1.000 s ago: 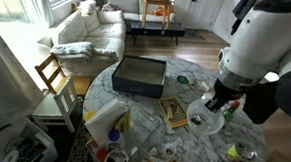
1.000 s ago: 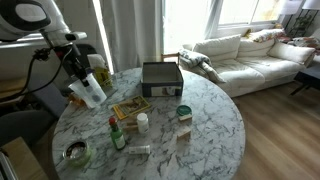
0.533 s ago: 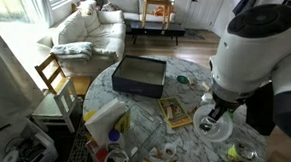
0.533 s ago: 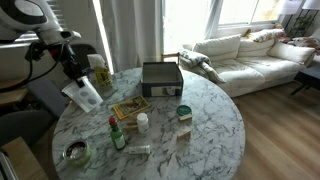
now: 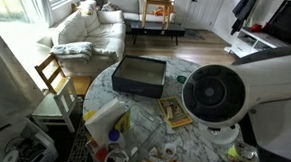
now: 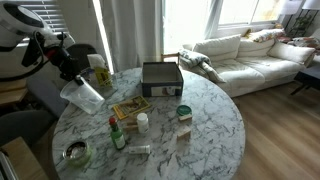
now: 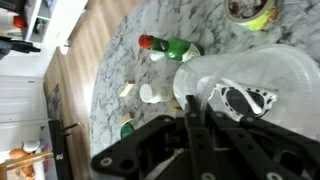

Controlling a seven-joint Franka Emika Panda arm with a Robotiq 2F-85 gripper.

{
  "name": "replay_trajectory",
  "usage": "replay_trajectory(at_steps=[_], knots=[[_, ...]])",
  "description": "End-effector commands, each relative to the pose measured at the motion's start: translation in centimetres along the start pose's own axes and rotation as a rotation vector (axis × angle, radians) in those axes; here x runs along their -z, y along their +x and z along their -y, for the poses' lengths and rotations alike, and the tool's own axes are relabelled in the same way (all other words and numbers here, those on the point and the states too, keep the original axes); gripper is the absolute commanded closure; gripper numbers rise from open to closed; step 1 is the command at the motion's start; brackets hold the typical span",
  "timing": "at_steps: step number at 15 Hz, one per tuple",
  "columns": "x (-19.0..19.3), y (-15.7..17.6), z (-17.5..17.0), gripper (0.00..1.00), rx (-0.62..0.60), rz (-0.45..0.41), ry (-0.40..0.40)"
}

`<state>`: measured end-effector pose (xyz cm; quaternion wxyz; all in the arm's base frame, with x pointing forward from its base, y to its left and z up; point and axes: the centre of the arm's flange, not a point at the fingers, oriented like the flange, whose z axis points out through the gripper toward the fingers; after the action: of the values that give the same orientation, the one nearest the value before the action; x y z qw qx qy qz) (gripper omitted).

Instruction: Pour the contents of the plastic cup onto the table, put the green bottle in the plastic cup and then put the plastic cup in the clear case

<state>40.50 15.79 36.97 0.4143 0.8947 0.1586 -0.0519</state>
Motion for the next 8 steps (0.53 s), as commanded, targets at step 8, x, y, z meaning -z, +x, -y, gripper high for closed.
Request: replay_trajectory(at_steps=[8], knots=[[0.6,2.6,2.7,0.99,0.154,0.062,-0.564]])
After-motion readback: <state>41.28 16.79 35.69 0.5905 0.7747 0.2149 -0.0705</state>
